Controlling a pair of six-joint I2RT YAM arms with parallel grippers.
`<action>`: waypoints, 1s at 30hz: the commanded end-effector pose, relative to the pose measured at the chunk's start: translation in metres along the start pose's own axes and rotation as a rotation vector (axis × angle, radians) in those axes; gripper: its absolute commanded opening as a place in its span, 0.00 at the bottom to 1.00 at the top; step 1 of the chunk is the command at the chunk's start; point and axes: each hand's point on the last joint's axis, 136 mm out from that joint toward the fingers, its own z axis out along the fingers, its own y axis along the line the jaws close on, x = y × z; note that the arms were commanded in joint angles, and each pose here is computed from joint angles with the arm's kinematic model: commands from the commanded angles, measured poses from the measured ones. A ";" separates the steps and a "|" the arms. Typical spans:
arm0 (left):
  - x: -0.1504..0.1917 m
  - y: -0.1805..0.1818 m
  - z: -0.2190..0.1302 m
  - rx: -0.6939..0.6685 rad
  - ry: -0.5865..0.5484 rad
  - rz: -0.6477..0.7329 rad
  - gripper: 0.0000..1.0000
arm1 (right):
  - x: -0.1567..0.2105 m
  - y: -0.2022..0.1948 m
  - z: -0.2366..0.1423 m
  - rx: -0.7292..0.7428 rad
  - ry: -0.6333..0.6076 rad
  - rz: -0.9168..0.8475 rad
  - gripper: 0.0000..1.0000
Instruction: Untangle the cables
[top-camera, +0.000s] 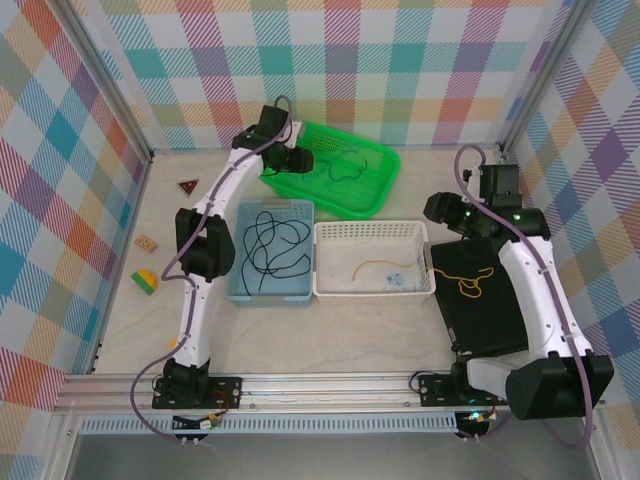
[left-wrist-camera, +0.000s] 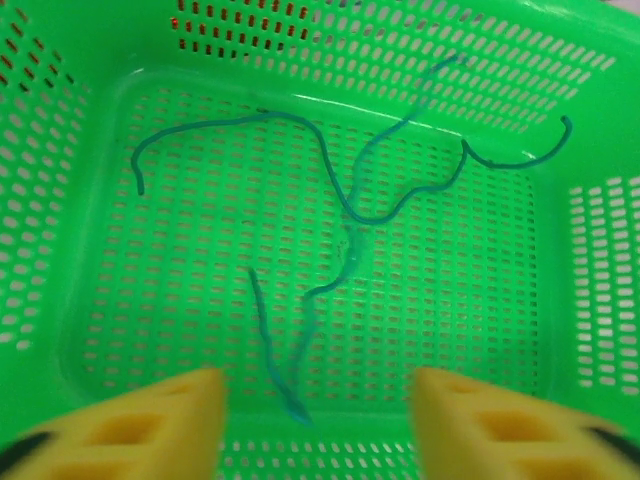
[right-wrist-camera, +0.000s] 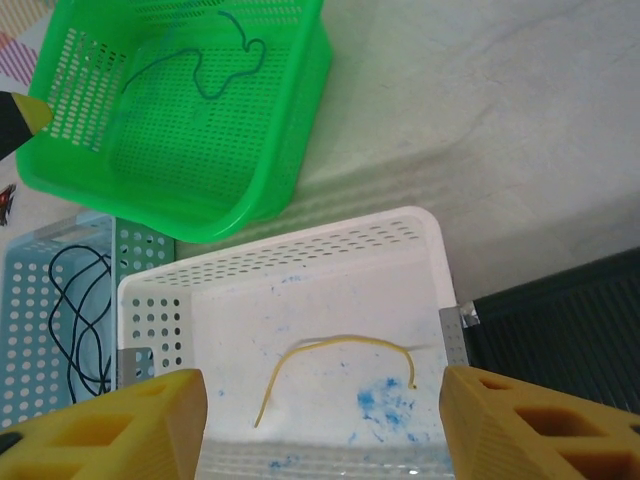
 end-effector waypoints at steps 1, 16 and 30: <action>-0.024 -0.020 -0.045 0.061 -0.065 0.095 1.00 | -0.007 -0.003 -0.020 0.014 -0.046 0.059 0.63; 0.086 -0.117 -0.266 0.528 -0.360 0.123 1.00 | 0.062 -0.142 -0.039 0.399 0.086 0.443 0.55; 0.151 -0.104 -0.267 0.461 -0.241 0.103 1.00 | 0.137 -0.173 0.014 0.418 0.284 0.609 0.55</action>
